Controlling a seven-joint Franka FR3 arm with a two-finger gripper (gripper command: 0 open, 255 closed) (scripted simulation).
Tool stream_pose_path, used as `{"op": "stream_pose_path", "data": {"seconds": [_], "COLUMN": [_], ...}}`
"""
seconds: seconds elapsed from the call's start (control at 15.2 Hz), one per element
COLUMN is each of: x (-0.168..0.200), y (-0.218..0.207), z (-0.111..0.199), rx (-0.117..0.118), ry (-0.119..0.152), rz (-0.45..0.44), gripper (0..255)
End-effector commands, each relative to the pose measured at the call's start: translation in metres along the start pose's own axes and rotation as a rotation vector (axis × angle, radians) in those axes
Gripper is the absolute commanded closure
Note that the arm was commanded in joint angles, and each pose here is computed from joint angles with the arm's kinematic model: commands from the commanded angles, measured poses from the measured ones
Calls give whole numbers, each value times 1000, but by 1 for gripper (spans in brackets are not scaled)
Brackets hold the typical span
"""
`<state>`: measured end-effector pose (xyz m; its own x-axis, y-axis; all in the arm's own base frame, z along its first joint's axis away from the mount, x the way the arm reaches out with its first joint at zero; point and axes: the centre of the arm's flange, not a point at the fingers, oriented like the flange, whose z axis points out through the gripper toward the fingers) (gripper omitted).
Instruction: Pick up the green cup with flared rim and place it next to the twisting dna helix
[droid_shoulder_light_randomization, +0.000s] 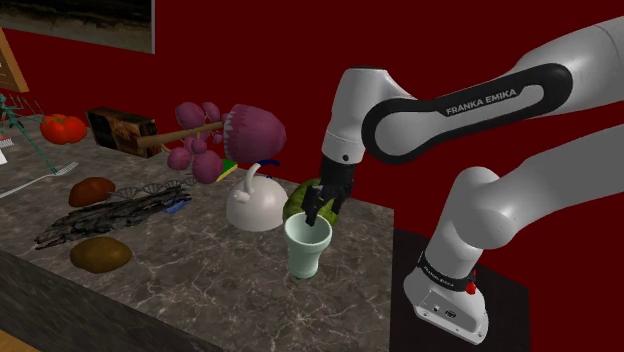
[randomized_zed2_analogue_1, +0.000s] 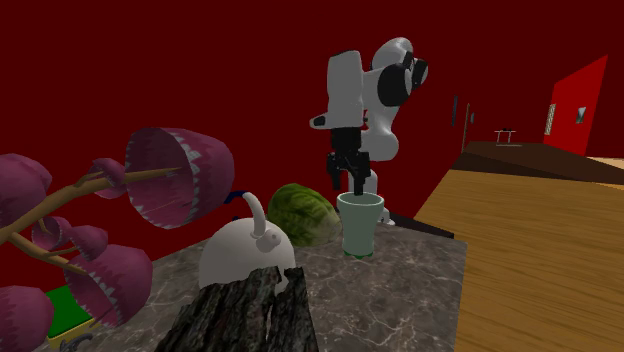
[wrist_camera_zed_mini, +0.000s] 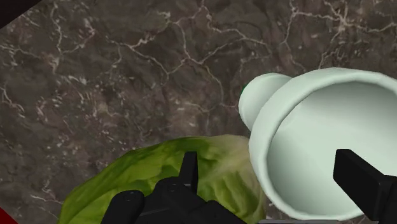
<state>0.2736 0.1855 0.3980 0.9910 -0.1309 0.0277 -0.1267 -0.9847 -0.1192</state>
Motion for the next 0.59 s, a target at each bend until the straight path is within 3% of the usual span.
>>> {"op": "stream_pose_path", "data": {"seconds": [0.0, 0.26, 0.53], "x": [-1, 0, 0], "y": [0, 0, 0], "z": [12, 31, 31], "rx": [1, 1, 1], "ry": [2, 2, 2], "rz": [1, 1, 1], "gripper": [0, 0, 0]}}
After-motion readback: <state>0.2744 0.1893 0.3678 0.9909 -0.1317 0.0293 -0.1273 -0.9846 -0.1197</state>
